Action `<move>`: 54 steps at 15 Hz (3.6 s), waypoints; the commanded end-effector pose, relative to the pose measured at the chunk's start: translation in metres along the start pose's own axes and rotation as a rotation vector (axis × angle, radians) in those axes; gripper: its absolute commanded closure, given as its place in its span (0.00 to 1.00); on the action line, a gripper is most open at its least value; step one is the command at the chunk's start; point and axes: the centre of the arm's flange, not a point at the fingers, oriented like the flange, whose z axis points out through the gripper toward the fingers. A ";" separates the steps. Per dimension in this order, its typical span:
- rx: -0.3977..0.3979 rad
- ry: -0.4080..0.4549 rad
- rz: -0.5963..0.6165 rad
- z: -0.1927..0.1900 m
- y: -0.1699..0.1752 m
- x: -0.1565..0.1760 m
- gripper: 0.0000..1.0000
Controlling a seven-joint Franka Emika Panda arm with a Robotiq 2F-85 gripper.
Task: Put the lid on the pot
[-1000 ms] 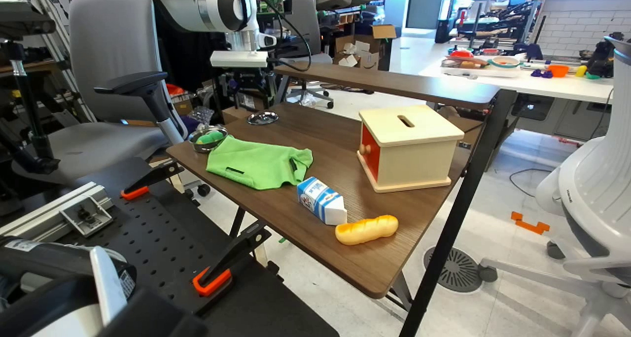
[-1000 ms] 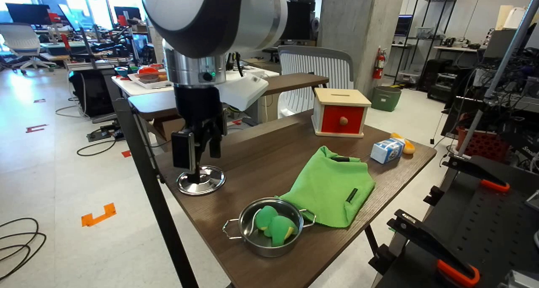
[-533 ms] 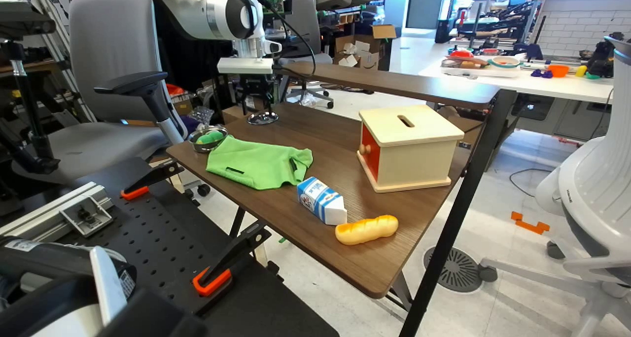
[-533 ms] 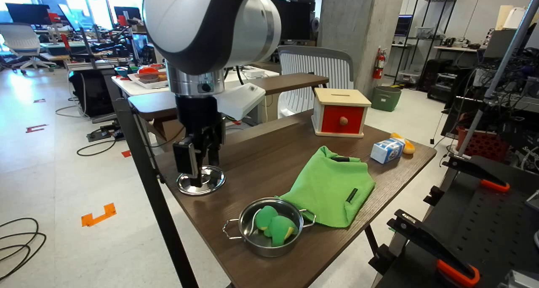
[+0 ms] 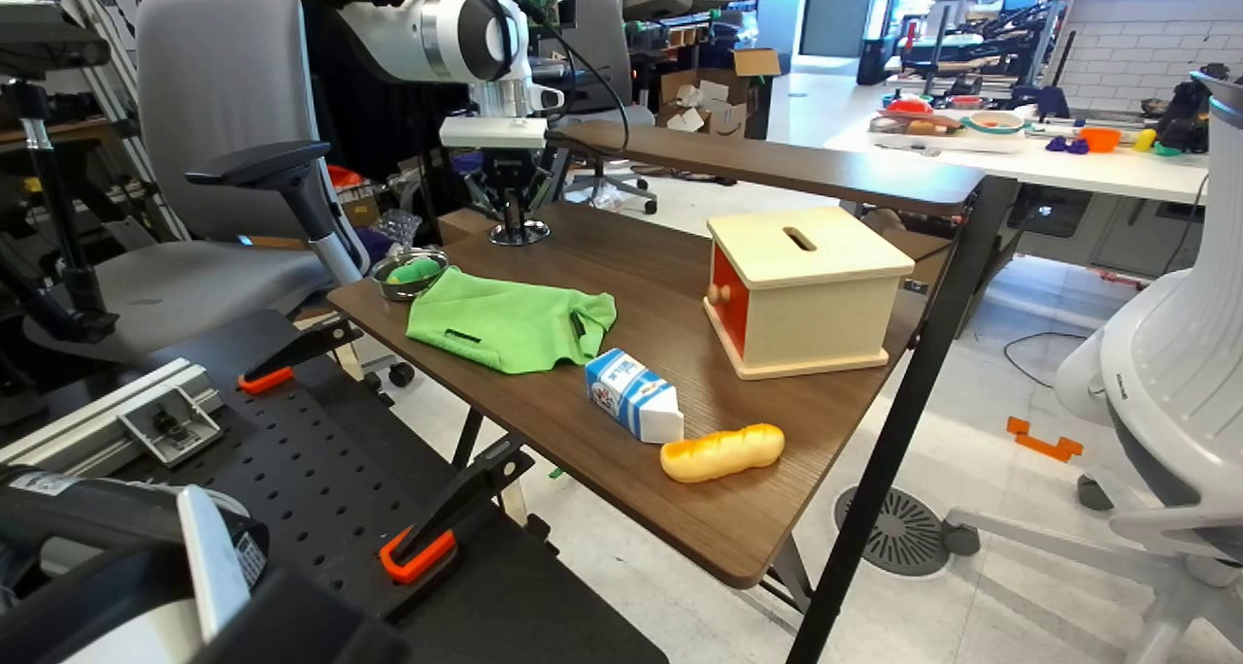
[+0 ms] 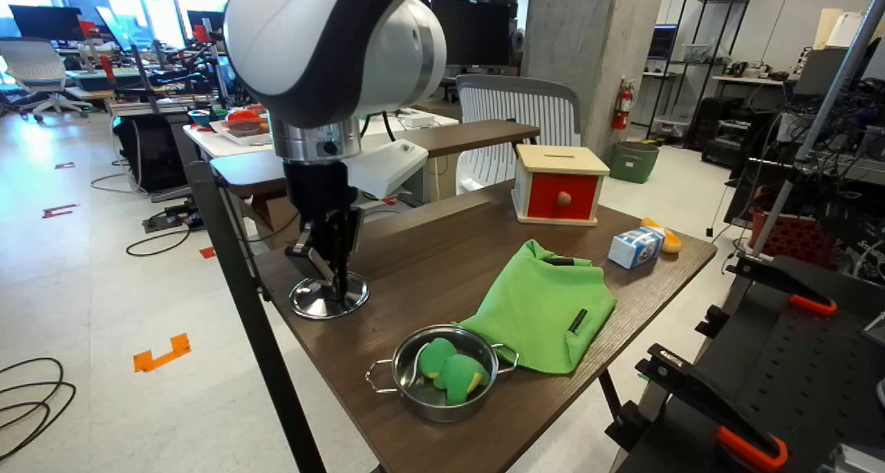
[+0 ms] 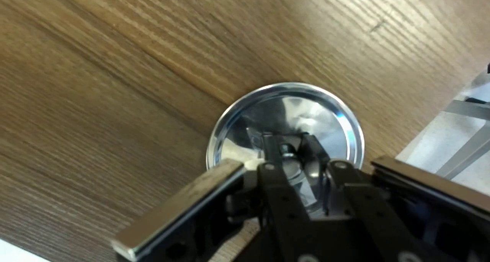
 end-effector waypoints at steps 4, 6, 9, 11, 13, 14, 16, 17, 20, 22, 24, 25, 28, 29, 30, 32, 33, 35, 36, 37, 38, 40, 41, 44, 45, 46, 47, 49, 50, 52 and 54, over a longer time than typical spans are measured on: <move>-0.012 -0.027 0.005 -0.004 0.008 0.010 0.95; 0.009 -0.027 -0.004 -0.015 0.006 0.002 0.95; 0.010 -0.029 -0.045 -0.039 -0.002 -0.013 0.95; 0.005 -0.028 -0.084 -0.061 -0.010 -0.024 0.95; -0.008 -0.031 -0.125 -0.083 -0.021 -0.038 0.95; -0.015 -0.030 -0.149 -0.093 -0.027 -0.047 0.95; -0.027 -0.049 -0.195 -0.113 -0.040 -0.069 0.95; -0.020 -0.061 -0.218 -0.122 -0.046 -0.081 0.95; 0.007 -0.067 -0.275 -0.137 -0.064 -0.114 0.95; 0.003 -0.087 -0.291 -0.139 -0.078 -0.139 0.95; 0.013 -0.115 -0.291 -0.133 -0.088 -0.160 0.95; 0.017 -0.129 -0.286 -0.127 -0.090 -0.170 0.95; 0.026 -0.158 -0.277 -0.109 -0.100 -0.197 0.95; 0.018 -0.168 -0.272 -0.102 -0.101 -0.204 0.95; 0.028 -0.170 -0.269 -0.094 -0.102 -0.209 0.95; 0.021 -0.174 -0.260 -0.083 -0.103 -0.215 0.95; 0.025 -0.171 -0.256 -0.079 -0.104 -0.217 0.95; 0.024 -0.153 -0.241 -0.071 -0.103 -0.216 0.95; 0.022 -0.138 -0.231 -0.069 -0.102 -0.214 0.95; 0.016 -0.120 -0.219 -0.067 -0.100 -0.212 0.95; 0.012 -0.101 -0.205 -0.067 -0.098 -0.209 0.95; 0.008 -0.066 -0.183 -0.064 -0.096 -0.204 0.95; 0.011 -0.055 -0.176 -0.062 -0.095 -0.201 0.95; 0.024 -0.030 -0.173 -0.053 -0.097 -0.193 0.95; 0.029 -0.026 -0.178 -0.047 -0.099 -0.190 0.95; 0.031 -0.024 -0.181 -0.044 -0.101 -0.188 0.95; 0.036 -0.022 -0.183 -0.040 -0.102 -0.185 0.95; 0.039 -0.013 -0.184 -0.035 -0.101 -0.178 0.95; 0.040 -0.011 -0.183 -0.034 -0.100 -0.175 0.95; 0.040 -0.004 -0.180 -0.033 -0.097 -0.168 0.95; 0.039 0.003 -0.177 -0.033 -0.095 -0.163 0.95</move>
